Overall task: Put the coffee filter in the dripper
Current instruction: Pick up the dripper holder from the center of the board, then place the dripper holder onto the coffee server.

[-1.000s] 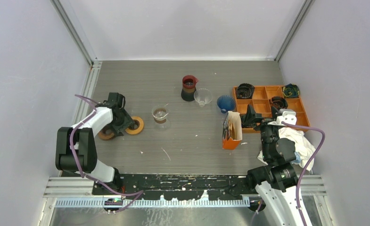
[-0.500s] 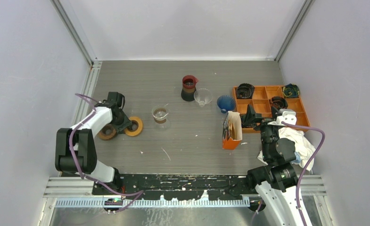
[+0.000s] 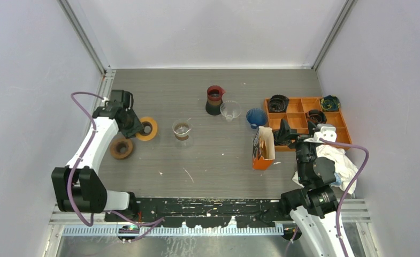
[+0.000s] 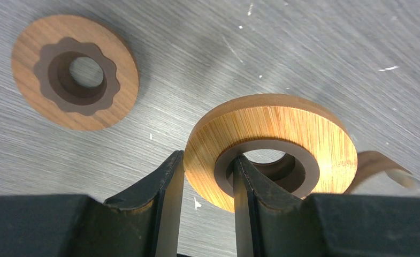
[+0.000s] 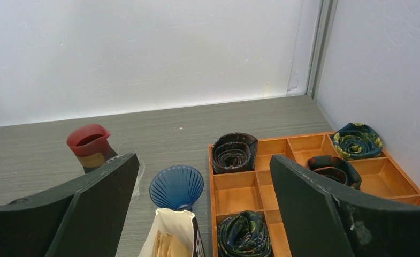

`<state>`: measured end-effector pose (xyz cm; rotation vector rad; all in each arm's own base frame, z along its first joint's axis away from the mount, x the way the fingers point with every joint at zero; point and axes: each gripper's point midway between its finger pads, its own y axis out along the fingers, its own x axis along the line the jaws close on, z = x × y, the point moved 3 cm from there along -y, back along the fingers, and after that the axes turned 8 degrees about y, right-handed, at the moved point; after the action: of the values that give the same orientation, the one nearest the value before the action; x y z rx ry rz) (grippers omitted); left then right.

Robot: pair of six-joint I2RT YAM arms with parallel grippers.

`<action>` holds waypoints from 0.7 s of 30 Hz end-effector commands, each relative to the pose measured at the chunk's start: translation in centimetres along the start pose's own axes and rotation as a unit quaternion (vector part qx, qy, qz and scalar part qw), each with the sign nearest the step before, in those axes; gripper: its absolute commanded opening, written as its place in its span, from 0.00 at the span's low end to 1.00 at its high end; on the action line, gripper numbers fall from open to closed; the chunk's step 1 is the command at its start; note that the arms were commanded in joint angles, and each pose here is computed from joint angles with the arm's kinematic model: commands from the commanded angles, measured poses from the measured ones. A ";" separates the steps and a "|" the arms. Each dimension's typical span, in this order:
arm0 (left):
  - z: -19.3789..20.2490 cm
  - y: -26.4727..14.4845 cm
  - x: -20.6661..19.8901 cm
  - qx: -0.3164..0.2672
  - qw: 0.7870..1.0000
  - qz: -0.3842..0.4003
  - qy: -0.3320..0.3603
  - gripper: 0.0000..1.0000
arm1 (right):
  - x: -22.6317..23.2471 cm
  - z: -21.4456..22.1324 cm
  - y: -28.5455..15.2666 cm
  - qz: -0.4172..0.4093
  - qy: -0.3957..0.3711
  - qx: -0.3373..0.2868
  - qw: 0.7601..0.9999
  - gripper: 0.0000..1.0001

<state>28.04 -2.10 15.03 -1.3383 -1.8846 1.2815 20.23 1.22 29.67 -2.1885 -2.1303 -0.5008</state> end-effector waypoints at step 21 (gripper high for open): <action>-0.8 -8.8 -10.2 -0.017 0.977 0.127 0.169 0.26 | 1.1 -1.4 0.1 -0.027 0.009 -0.028 0.999 1.00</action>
<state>28.35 -9.85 23.09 -1.6647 -1.6027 1.1038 20.21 1.72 29.73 -2.1564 -2.1616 -0.5005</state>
